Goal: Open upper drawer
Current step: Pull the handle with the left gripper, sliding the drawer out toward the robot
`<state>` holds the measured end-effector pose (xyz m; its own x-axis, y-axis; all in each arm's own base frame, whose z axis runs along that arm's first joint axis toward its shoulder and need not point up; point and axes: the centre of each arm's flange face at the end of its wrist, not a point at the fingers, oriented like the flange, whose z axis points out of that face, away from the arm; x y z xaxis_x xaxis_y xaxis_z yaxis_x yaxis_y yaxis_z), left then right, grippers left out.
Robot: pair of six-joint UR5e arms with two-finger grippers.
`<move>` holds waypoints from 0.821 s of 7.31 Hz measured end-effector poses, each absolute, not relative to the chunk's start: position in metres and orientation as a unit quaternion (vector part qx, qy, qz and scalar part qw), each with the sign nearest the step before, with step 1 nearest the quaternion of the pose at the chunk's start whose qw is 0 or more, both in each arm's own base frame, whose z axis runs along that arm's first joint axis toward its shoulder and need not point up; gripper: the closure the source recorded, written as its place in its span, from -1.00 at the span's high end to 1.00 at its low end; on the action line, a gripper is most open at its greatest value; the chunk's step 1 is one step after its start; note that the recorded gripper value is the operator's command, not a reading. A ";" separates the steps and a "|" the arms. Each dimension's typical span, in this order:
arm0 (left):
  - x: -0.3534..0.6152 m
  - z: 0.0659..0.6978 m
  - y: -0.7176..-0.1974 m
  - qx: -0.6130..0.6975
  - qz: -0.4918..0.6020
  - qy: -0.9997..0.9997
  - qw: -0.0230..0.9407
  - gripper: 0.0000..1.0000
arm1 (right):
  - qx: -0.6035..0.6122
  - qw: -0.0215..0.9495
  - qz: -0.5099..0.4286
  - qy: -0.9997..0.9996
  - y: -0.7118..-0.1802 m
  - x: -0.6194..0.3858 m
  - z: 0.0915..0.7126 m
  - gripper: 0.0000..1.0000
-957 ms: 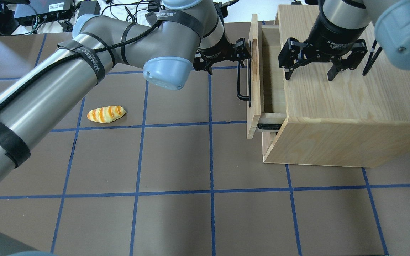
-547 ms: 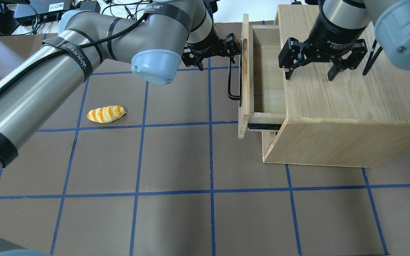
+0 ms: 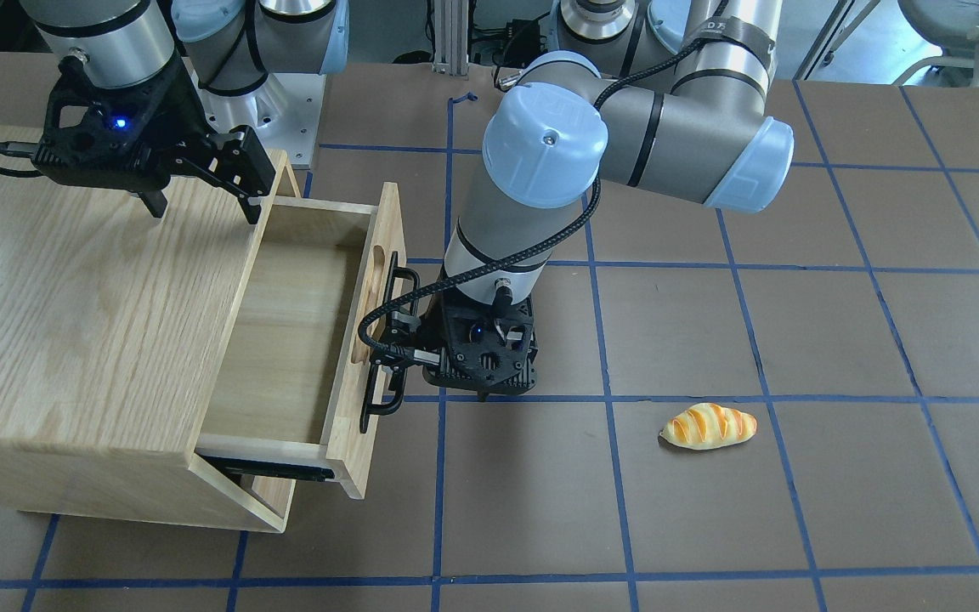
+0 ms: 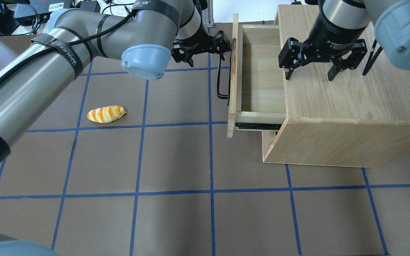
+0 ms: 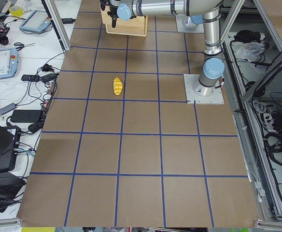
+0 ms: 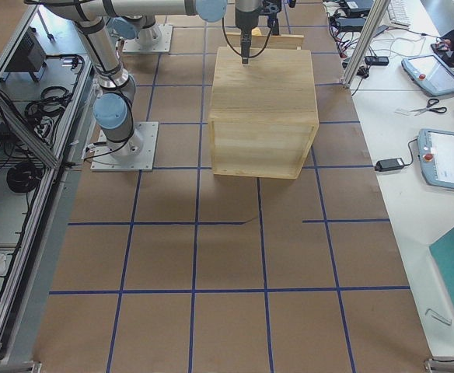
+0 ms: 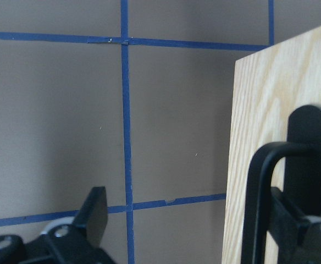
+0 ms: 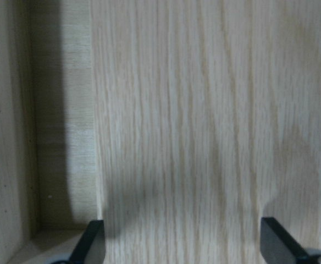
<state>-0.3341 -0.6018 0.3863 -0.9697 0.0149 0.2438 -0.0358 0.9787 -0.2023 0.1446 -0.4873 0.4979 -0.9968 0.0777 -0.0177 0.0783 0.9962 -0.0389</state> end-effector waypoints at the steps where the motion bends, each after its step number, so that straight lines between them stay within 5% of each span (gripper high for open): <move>1: -0.330 0.386 -0.604 0.006 0.105 -0.988 0.116 1.00 | 0.039 0.008 -0.020 0.999 -0.487 0.145 0.498 1.00; 6: -0.301 0.387 -0.617 0.015 0.107 -0.988 0.107 1.00 | 0.039 0.008 -0.020 0.999 -0.487 0.145 0.498 1.00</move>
